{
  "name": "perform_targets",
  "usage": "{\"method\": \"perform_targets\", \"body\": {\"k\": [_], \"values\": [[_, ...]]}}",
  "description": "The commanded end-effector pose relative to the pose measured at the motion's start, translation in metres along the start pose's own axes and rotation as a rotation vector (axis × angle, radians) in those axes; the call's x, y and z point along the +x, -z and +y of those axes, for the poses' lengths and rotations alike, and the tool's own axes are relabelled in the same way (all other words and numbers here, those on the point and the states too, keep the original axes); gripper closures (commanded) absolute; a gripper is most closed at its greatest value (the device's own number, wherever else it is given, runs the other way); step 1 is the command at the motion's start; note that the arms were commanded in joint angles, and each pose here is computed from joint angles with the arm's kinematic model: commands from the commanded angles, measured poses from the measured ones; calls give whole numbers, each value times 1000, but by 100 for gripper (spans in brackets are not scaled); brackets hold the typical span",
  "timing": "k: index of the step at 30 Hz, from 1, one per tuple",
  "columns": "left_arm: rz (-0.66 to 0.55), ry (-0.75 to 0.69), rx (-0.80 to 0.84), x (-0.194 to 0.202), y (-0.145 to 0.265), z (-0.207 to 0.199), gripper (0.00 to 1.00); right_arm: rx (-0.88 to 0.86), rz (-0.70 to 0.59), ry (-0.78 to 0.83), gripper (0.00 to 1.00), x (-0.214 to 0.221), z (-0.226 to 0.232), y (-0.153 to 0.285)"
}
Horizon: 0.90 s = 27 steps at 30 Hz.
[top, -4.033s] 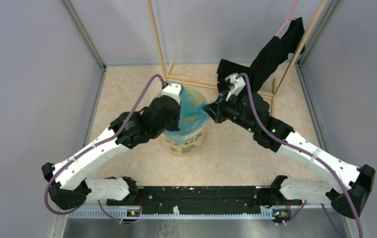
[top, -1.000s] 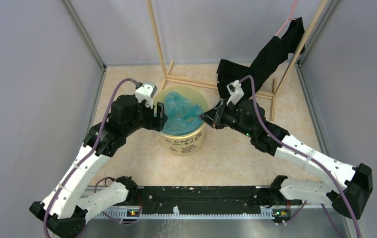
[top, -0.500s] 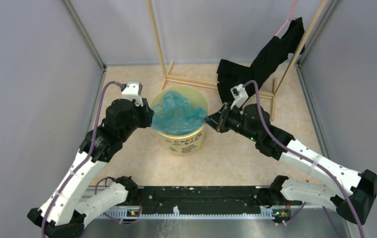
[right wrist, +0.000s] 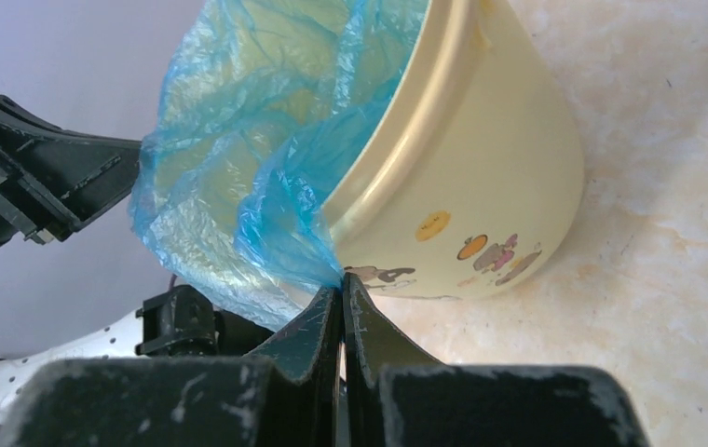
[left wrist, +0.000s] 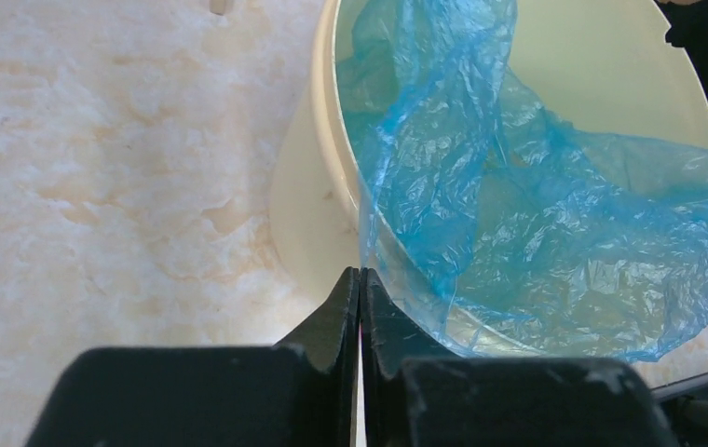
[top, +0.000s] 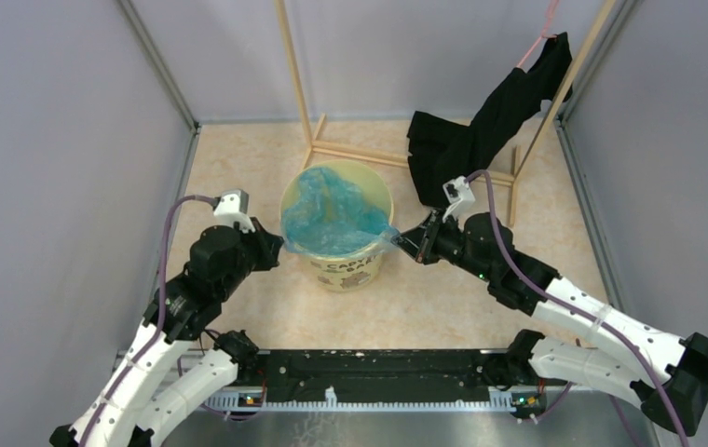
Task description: Put the trash bags into the trash bin
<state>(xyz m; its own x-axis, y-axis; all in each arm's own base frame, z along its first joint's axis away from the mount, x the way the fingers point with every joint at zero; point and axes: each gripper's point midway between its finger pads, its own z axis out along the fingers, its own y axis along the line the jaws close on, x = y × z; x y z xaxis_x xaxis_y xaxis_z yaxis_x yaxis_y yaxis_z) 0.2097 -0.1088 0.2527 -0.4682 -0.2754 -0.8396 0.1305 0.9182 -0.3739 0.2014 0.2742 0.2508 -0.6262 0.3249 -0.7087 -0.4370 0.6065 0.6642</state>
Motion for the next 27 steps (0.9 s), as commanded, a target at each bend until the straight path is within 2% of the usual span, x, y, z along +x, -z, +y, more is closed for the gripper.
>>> {"method": "perform_targets", "body": {"k": [1, 4, 12, 16, 21, 22, 25, 27], "values": [[-23, 53, 66, -7, -2, -15, 97, -36, -35, -9, 100, -7, 9, 1], [-34, 53, 61, -9, 3, -14, 100, -38, -32, -7, 100, -6, 9, 1], [-14, 129, 71, 6, -4, -13, 100, -49, -31, -2, 100, -5, 10, -5], [-64, 147, 84, -14, 11, -17, 98, -57, -30, 12, 100, -9, 15, -6], [-132, 163, 163, -52, 34, -39, 79, -66, -41, 33, 100, -16, 21, -4], [-129, 158, 164, -56, 34, -42, 65, -67, -43, 35, 100, -17, 21, -4], [-104, 113, 120, -60, 25, -41, 36, -70, -45, 31, 100, -17, 21, -3], [-94, 60, 115, -64, 19, -43, 25, -76, -51, 26, 100, -17, 22, -2]]}}
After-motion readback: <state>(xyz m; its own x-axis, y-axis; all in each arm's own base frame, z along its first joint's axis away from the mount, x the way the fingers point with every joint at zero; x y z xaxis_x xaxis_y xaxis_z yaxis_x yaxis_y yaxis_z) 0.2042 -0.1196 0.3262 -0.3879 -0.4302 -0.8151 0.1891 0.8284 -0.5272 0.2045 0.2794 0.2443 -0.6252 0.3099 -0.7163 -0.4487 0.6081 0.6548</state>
